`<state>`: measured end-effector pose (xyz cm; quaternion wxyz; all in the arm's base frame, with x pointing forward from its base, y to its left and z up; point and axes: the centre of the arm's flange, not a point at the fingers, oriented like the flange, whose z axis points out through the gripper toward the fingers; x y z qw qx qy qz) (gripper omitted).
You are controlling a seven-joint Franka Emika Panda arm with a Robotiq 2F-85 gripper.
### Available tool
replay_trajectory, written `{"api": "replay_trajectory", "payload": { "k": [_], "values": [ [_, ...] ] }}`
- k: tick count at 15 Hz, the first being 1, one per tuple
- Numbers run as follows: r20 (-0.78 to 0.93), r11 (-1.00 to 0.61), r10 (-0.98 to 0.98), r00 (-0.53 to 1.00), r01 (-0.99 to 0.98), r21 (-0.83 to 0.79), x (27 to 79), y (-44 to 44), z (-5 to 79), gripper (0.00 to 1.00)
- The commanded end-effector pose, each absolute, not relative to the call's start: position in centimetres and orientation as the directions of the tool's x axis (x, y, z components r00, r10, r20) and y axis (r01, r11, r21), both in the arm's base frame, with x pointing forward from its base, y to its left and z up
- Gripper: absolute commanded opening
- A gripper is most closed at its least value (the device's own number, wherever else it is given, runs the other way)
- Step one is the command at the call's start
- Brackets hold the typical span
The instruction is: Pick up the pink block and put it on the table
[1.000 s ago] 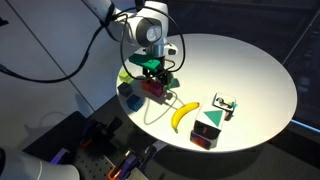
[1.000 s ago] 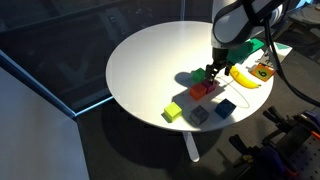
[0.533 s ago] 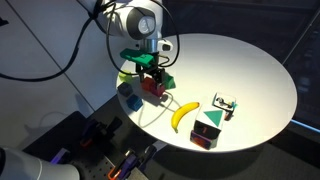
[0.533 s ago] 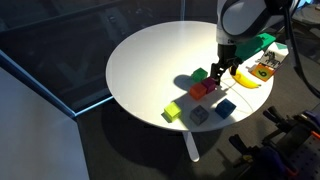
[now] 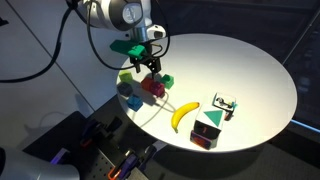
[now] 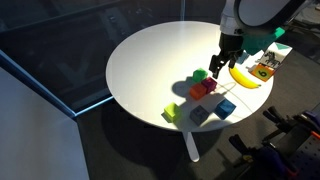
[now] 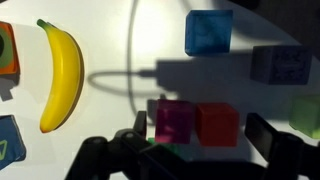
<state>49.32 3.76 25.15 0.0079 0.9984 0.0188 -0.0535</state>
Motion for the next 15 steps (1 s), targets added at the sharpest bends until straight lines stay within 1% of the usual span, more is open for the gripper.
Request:
{"api": "replay_trajectory", "payload": {
  "k": [1,3,11,15],
  "values": [
    [-0.035,-1.000,0.020,0.999,0.020,0.006,47.7,4.5,27.7,1.00],
    [-0.034,-1.000,0.015,0.999,0.016,0.010,47.4,4.9,28.6,1.00],
    [-0.151,-0.999,-0.031,0.988,-0.029,0.013,45.2,5.9,32.9,1.00],
    [-0.169,-0.999,-0.037,0.985,-0.034,0.024,44.1,6.2,35.2,1.00]
  ]
}}
